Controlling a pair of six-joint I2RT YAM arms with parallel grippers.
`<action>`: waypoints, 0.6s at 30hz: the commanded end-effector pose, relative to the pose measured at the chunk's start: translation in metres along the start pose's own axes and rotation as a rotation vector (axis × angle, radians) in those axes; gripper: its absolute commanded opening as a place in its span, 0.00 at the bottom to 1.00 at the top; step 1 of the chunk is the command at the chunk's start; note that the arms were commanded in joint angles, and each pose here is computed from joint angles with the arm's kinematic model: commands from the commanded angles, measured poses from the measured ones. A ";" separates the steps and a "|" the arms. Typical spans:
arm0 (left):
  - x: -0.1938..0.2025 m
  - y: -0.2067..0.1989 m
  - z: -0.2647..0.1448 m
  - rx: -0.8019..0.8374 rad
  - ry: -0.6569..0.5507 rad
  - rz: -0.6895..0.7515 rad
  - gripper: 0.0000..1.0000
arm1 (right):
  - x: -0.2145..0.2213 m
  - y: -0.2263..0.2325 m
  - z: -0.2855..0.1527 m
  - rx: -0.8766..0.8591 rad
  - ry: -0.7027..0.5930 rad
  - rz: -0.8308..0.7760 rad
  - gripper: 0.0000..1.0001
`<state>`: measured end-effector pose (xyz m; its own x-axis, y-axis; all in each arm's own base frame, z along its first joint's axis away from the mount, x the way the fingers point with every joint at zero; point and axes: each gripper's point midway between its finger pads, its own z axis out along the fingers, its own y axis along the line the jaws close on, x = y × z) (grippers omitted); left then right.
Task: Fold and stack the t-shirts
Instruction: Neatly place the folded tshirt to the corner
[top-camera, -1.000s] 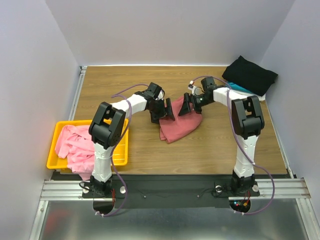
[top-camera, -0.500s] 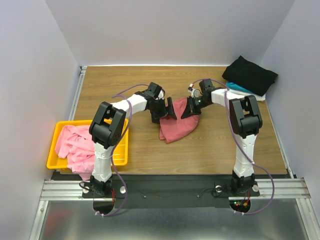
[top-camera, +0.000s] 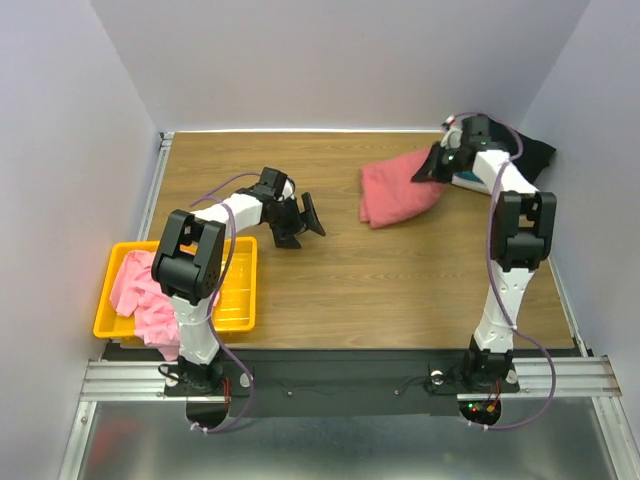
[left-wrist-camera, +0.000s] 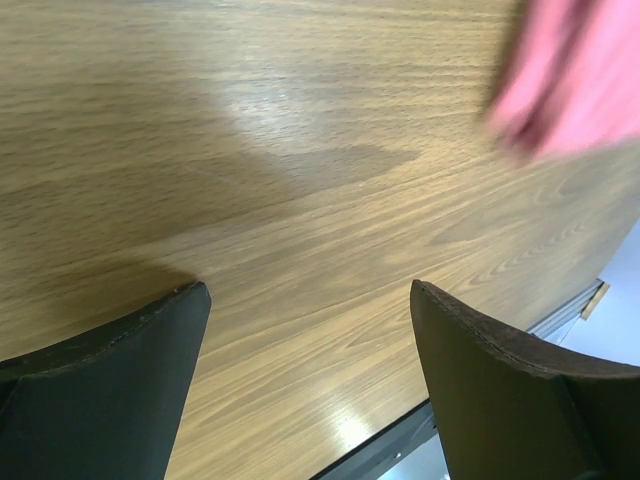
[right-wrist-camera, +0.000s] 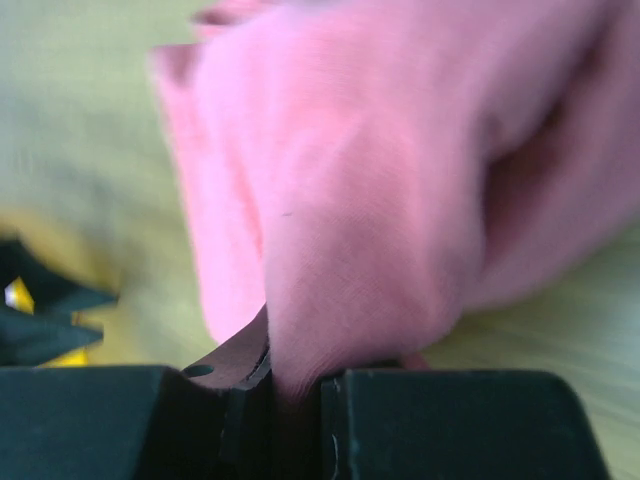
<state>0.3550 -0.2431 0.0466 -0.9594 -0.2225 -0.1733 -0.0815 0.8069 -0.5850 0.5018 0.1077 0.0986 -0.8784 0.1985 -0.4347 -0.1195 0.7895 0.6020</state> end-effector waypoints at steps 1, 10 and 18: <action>0.024 0.024 0.002 -0.066 0.044 0.043 0.95 | -0.071 0.014 -0.047 0.042 -0.186 -0.088 0.00; 0.045 0.042 0.009 -0.093 0.094 0.018 0.95 | -0.171 0.043 -0.091 0.021 -0.436 -0.122 0.00; 0.053 0.050 0.011 -0.109 0.119 0.008 0.95 | -0.204 0.041 -0.099 0.033 -0.534 -0.124 0.00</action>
<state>0.3502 -0.2409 0.0454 -0.9525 -0.2018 -0.2280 -0.0247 0.7976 -0.6026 0.6171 0.0513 0.2432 -0.5929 0.3356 -0.7320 -0.1720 0.8352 0.5223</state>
